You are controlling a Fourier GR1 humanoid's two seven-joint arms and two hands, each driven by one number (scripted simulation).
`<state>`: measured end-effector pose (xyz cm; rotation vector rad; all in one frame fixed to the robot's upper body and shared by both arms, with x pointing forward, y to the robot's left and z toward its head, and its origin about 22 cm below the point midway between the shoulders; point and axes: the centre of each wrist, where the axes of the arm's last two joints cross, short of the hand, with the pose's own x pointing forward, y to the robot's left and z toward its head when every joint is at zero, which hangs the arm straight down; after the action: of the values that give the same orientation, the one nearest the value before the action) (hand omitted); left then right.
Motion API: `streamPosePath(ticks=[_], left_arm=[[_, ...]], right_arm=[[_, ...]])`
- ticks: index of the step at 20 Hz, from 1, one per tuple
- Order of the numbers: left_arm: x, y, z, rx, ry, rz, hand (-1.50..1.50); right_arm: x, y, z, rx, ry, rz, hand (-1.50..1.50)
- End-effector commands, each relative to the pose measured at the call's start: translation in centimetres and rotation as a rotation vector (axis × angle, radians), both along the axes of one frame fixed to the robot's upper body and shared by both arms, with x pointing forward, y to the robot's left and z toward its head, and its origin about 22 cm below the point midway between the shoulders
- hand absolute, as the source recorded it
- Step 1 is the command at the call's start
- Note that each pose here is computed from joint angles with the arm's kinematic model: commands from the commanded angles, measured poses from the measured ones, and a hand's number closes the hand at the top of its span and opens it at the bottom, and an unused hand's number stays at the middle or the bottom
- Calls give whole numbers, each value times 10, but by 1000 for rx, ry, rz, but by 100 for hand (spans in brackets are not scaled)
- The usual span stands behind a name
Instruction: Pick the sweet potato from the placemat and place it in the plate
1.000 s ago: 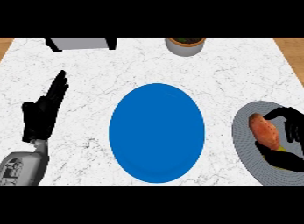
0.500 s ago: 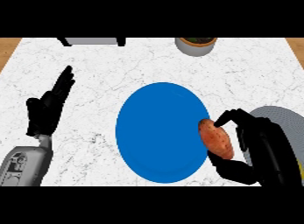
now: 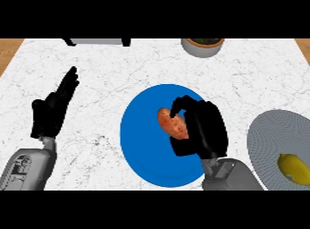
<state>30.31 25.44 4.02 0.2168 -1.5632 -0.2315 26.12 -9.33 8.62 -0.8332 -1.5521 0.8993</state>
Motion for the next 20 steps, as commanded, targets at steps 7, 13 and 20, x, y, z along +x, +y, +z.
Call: streamPosePath(ticks=[7,13,20], left_arm=[[-6,-2,8,-5,-12,-19,0],[7,7,8,-27,11,-16,0],[9,9,-1,-2,8,16,0]], right_arm=[[42,26,-70,67,209,-102,-150],[41,52,-83,160,215,-54,-150],[36,27,-64,534,19,-67,-150]])
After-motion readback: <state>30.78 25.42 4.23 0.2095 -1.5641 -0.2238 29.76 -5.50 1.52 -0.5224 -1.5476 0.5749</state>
